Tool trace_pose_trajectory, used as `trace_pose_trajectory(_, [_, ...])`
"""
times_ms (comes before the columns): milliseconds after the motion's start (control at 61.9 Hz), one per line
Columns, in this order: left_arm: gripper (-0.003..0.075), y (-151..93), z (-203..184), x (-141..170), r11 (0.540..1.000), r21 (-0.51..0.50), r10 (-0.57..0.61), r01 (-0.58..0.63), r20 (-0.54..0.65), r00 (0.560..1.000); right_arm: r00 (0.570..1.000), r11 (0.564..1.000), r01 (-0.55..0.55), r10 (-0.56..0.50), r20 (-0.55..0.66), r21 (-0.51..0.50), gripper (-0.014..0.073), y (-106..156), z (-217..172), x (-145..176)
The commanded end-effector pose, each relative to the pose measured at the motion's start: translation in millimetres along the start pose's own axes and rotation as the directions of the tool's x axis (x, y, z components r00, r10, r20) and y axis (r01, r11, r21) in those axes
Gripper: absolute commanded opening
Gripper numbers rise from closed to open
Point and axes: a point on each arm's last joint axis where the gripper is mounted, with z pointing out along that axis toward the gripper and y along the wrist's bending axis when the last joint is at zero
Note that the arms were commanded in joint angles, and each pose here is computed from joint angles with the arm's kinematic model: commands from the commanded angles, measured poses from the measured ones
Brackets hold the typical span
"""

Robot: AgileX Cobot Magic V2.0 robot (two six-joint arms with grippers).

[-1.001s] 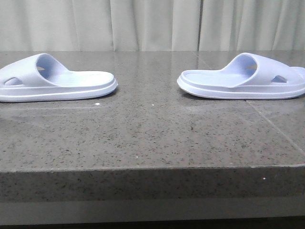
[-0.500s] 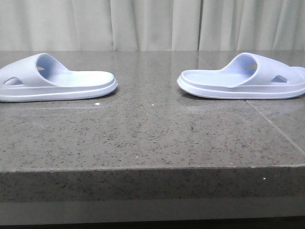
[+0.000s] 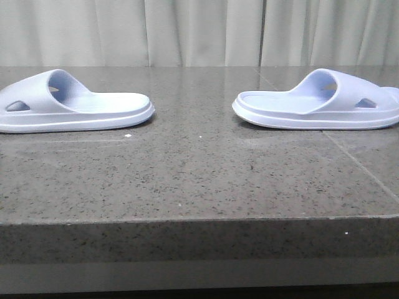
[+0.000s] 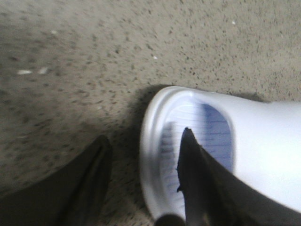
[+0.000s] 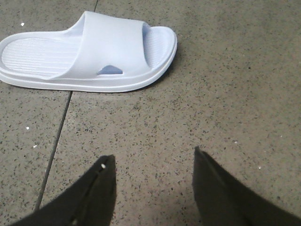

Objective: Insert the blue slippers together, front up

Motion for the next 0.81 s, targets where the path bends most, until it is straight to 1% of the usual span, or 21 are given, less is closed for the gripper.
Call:
trace_pose_trajectory(0, [0.0325,-21,-7,-8,0.998,0.048,0.029,-0.031,0.047,0.998,0.995,1.0,0.002,-0.002,0.102,0.004,0.0405,0,-4,-16])
trace_pose_trajectory(97, [0.0295,-26,-1,-6,0.997,0.065,0.041,-0.042,0.016,0.999,0.995,1.0,0.002,-0.002,0.102,0.004,0.0405,0,-4,-16])
trace_pose_trajectory(161, [0.0242,-29,2,-4,0.996,0.072,0.048,-0.048,0.002,0.999,0.995,1.0,0.002,-0.002,0.102,0.004,0.0405,0,-4,-16])
trace_pose_trajectory(307, [0.0067,-29,2,-4,0.996,0.074,0.049,-0.049,0.001,0.999,0.994,1.0,0.002,-0.002,0.108,0.004,0.0405,0,-4,-17])
trace_pose_trajectory(387, [-0.0017,-29,2,-4,0.996,0.074,0.058,-0.058,0.002,0.998,0.994,1.0,0.0,-0.001,0.11,0.003,0.0405,0,-4,-17])
trace_pose_trajectory(484, [-0.002,-30,2,-5,0.995,0.087,0.057,-0.058,0.011,0.998,0.994,1.0,-0.004,0.004,0.108,0.0,0.0405,0,-4,-17])
trace_pose_trajectory(581, [-0.002,-34,-2,-6,0.993,0.103,0.051,-0.053,0.024,0.998,0.994,0.999,-0.029,0.031,0.106,-0.019,0.0405,2,-4,-16])
trace_pose_trajectory(710, [-0.002,-46,-17,-4,0.99,0.109,0.081,-0.087,0.056,0.995,0.991,0.998,-0.047,0.051,0.123,-0.032,0.0405,3,-4,-18])
trace_pose_trajectory(791, [-0.002,-59,-33,2,0.982,0.13,0.123,-0.137,0.104,0.987,0.992,0.998,-0.05,0.053,0.117,-0.033,0.0405,3,-3,-19])
